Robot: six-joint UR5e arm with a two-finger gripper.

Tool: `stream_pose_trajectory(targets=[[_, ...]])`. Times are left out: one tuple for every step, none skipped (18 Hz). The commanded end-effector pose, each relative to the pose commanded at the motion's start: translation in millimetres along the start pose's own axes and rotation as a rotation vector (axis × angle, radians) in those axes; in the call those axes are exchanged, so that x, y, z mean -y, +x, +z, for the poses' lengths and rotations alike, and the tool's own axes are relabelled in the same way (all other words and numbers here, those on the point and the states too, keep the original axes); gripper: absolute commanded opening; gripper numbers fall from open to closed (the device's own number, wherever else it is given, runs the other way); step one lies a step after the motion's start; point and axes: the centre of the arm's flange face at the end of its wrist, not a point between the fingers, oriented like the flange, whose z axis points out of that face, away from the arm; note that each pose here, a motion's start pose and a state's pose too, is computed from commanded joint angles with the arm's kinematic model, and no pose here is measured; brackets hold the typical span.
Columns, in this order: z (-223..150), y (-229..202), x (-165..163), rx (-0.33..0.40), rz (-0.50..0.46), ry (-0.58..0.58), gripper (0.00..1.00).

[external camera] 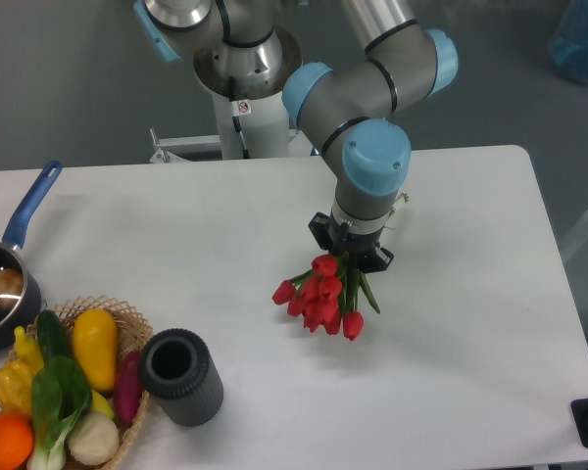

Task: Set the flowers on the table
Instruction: 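Lower the held tulips until the blooms rest on the table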

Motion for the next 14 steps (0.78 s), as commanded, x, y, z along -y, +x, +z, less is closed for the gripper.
stream_pose_trajectory(targets=[[1, 0, 1, -0.002, 0.001, 0.001, 0.30], [2, 0, 1, -0.003, 0.001, -0.001, 0.30], [7, -1, 1, -0.010, 0.000, -0.003, 0.30], [8, -1, 2, -0.012, 0.000, -0.004, 0.30], [10, -1, 3, -0.017, 0.002, -0.004, 0.31], [11, 1, 5, -0.018, 0.006, -0.002, 0.33], [11, 0, 5, -0.018, 0.007, -0.002, 0.34], [11, 0, 5, -0.018, 0.007, -0.002, 0.34], [11, 0, 5, -0.019, 0.007, -0.003, 0.34], [11, 0, 5, -0.019, 0.007, -0.003, 0.34], [11, 0, 5, -0.019, 0.007, -0.003, 0.34], [12, 0, 5, -0.021, 0.007, -0.004, 0.34], [12, 0, 5, -0.021, 0.005, -0.004, 0.34], [13, 0, 5, -0.022, 0.005, -0.004, 0.34]])
